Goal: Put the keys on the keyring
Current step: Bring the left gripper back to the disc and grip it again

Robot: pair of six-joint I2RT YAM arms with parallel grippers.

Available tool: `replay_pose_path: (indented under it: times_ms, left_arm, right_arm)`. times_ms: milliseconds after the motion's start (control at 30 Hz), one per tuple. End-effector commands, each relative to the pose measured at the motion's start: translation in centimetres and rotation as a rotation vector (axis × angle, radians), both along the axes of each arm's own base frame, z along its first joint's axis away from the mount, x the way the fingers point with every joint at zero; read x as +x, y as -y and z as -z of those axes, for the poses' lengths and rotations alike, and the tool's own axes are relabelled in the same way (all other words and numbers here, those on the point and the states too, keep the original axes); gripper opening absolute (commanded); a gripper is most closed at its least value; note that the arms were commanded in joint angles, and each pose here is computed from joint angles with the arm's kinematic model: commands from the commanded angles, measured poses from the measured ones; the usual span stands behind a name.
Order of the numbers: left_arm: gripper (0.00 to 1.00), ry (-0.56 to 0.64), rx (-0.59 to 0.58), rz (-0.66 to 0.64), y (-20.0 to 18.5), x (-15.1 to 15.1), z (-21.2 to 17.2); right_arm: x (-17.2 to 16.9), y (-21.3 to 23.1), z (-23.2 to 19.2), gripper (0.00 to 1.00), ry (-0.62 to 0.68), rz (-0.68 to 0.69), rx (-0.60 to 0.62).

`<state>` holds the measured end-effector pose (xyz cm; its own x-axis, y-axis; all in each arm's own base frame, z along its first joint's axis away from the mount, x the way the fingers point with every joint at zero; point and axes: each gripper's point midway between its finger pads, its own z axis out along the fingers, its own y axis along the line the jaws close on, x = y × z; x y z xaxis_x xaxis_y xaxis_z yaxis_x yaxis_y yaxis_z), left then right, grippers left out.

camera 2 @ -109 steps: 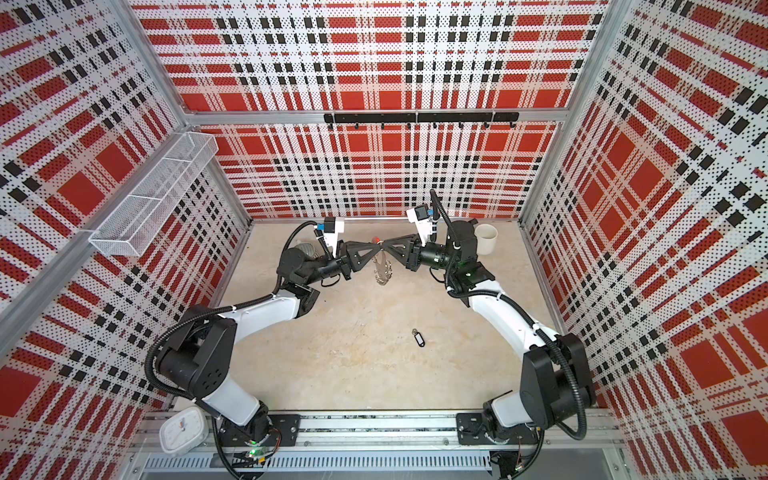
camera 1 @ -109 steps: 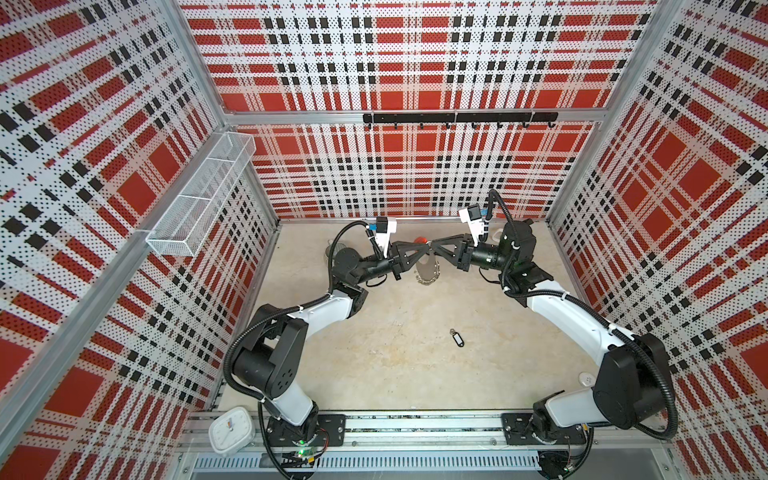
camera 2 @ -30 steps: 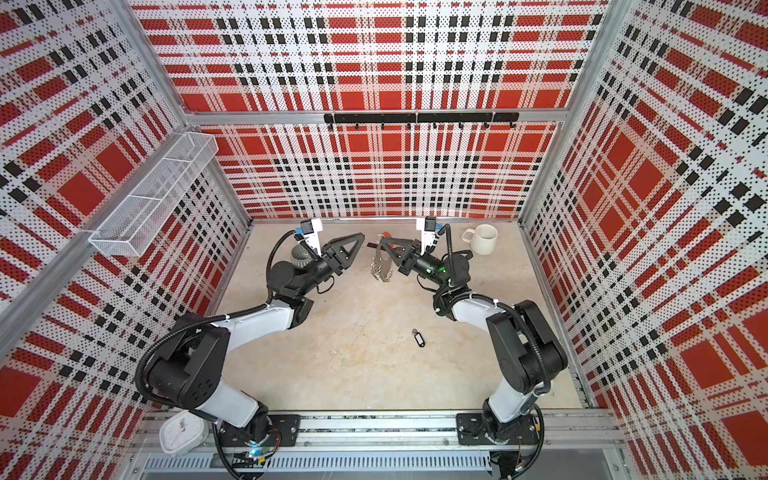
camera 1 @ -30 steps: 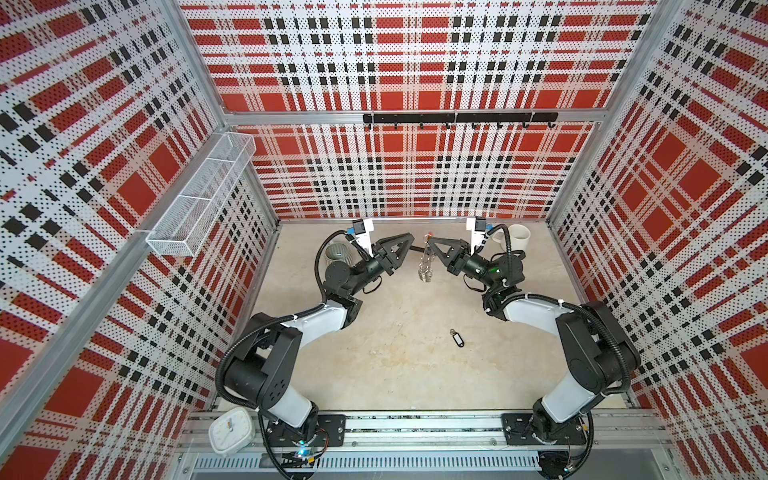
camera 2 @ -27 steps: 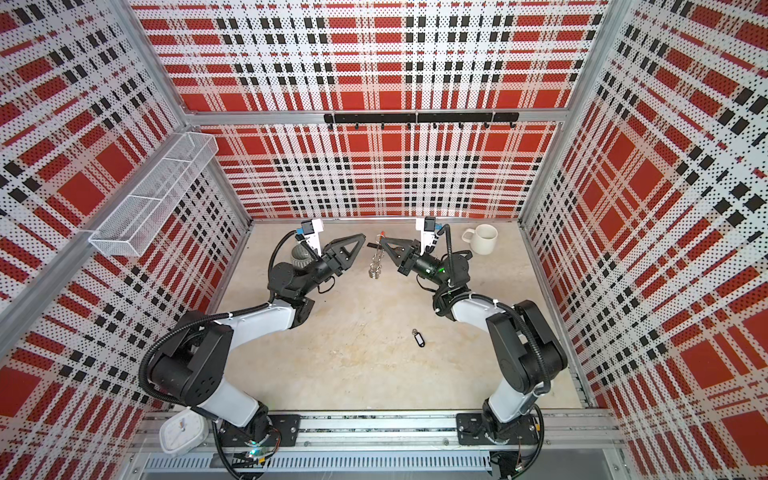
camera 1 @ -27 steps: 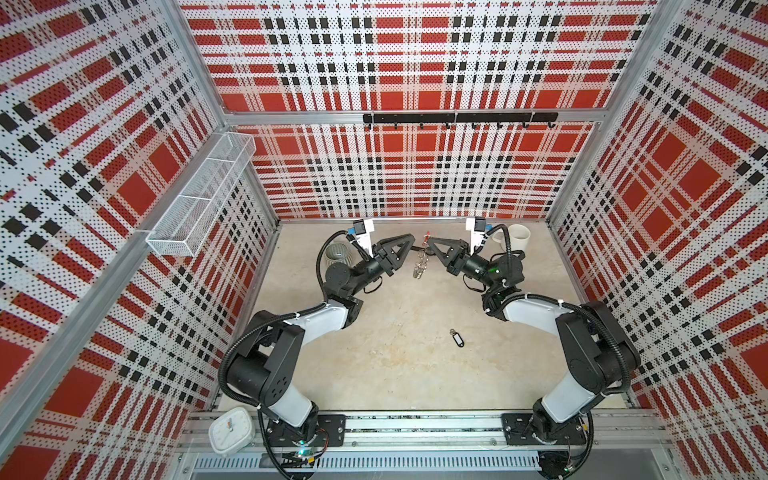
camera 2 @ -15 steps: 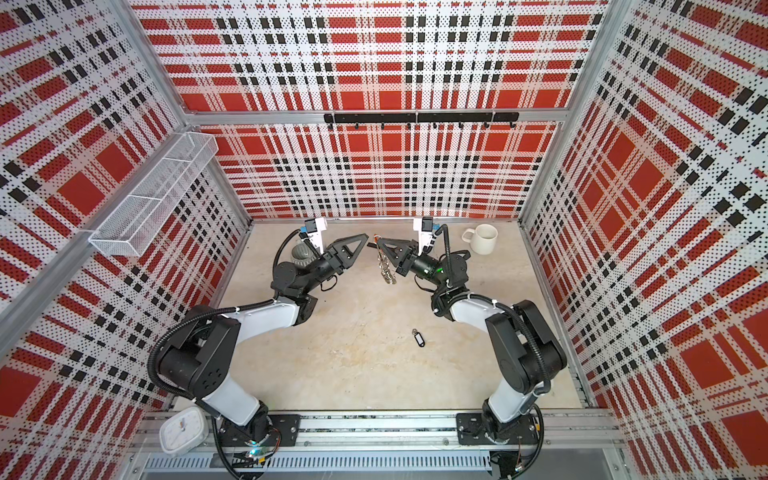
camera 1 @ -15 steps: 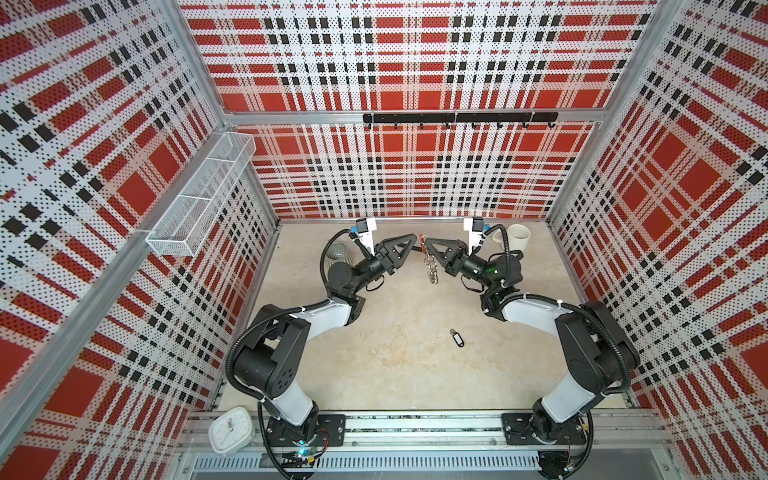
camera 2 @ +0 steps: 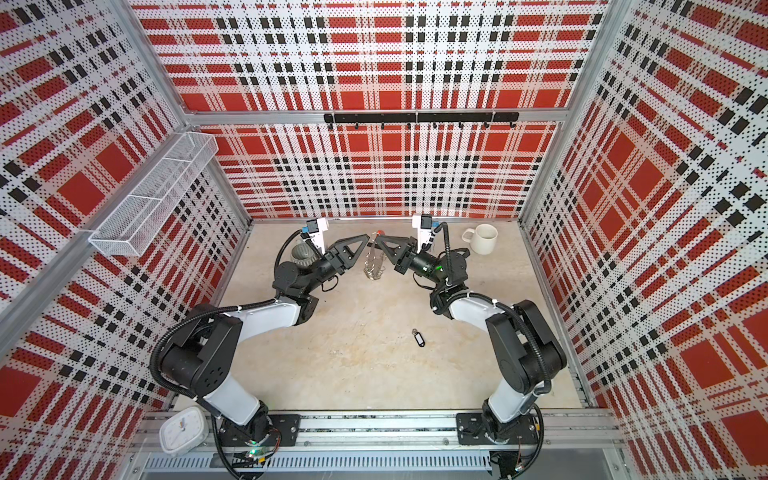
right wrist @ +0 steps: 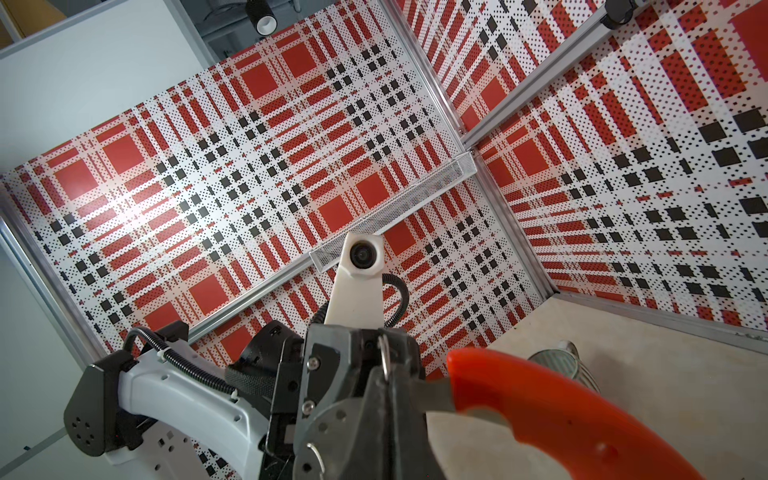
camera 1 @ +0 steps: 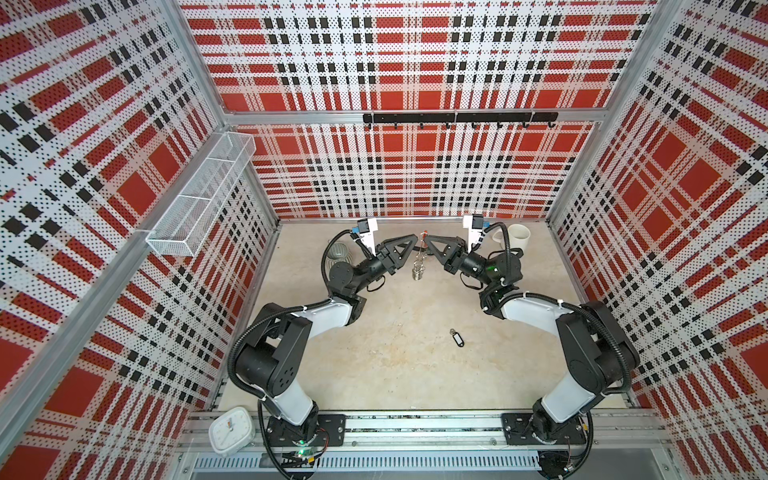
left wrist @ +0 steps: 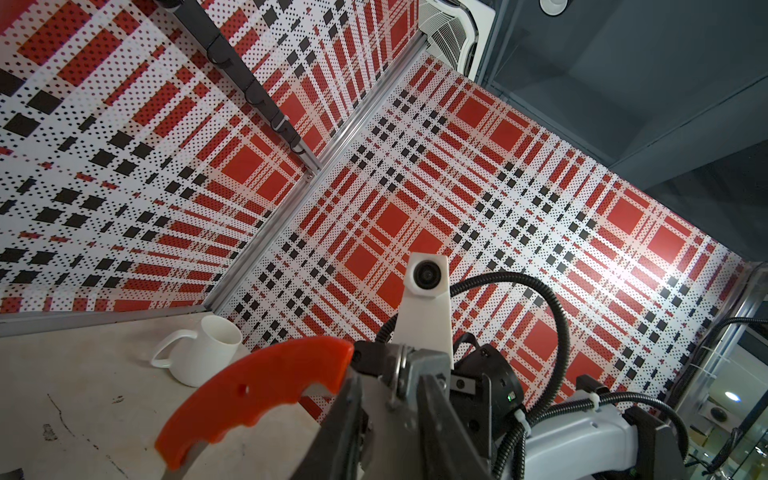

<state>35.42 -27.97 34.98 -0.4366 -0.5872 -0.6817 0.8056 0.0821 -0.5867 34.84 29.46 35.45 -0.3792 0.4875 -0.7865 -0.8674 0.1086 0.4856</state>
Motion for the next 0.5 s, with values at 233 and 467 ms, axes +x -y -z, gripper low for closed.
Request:
replay_pose_path:
  times_ms: [233,467]
  left_arm:
    - [0.25,0.036,-0.006,0.013,0.54,-0.14,-0.95]
    - [0.22,0.037,-0.004,0.019,0.65,-0.24,-0.92]
  right_arm:
    - [-0.69,-0.56,-1.78,0.0,0.056,-0.027,0.03]
    - [-0.87,-0.84,-1.56,0.0,0.05,-0.036,0.027]
